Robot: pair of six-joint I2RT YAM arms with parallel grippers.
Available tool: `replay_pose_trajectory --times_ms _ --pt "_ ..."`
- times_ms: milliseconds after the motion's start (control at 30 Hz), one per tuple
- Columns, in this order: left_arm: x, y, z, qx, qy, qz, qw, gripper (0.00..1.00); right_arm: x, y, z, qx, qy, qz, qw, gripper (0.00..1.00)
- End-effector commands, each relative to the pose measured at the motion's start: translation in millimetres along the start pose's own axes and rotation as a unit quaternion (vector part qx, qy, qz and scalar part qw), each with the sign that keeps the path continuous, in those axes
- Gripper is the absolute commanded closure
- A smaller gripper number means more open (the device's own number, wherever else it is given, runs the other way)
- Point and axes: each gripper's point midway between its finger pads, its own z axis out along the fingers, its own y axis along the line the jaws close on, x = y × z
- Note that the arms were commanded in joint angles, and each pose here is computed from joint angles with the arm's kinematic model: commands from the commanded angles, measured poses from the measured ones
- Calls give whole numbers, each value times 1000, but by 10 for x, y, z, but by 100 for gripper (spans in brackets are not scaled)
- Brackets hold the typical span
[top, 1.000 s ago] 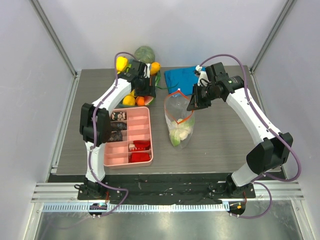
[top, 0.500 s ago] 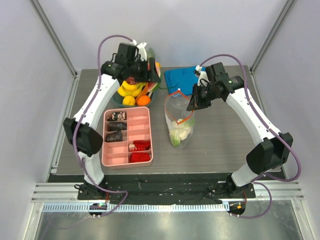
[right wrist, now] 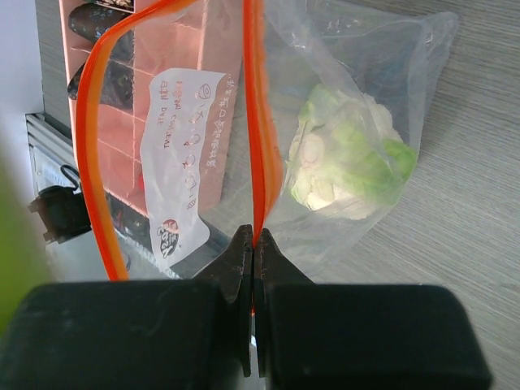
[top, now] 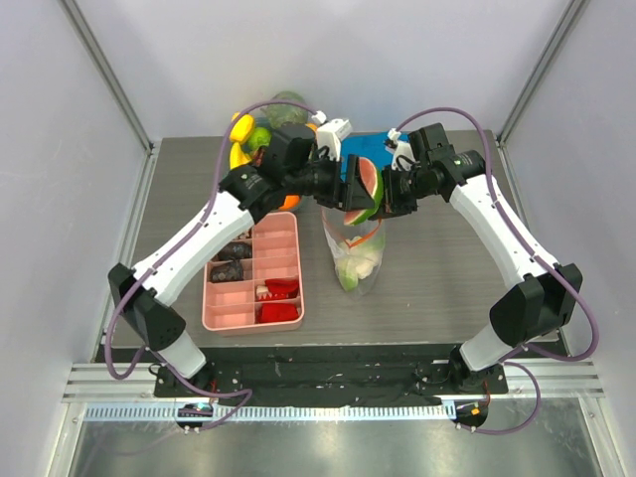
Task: Place the food in the zip-top bag and seal the zipper
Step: Place the fake fruit in the zipper food storage bag.
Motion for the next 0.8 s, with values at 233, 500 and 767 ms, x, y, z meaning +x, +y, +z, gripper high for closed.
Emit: replay_pose_trajectory --times_ms 233,500,767 --pt "-141 258 360 -14 -91 59 994 71 -94 185 -137 -33 -28 -12 999 99" --pt "-51 195 243 -2 -82 73 994 38 -89 155 -155 -25 -31 -19 999 99" --pt "-7 -36 -40 25 -50 93 994 7 -106 114 -167 -12 -37 -28 999 99"
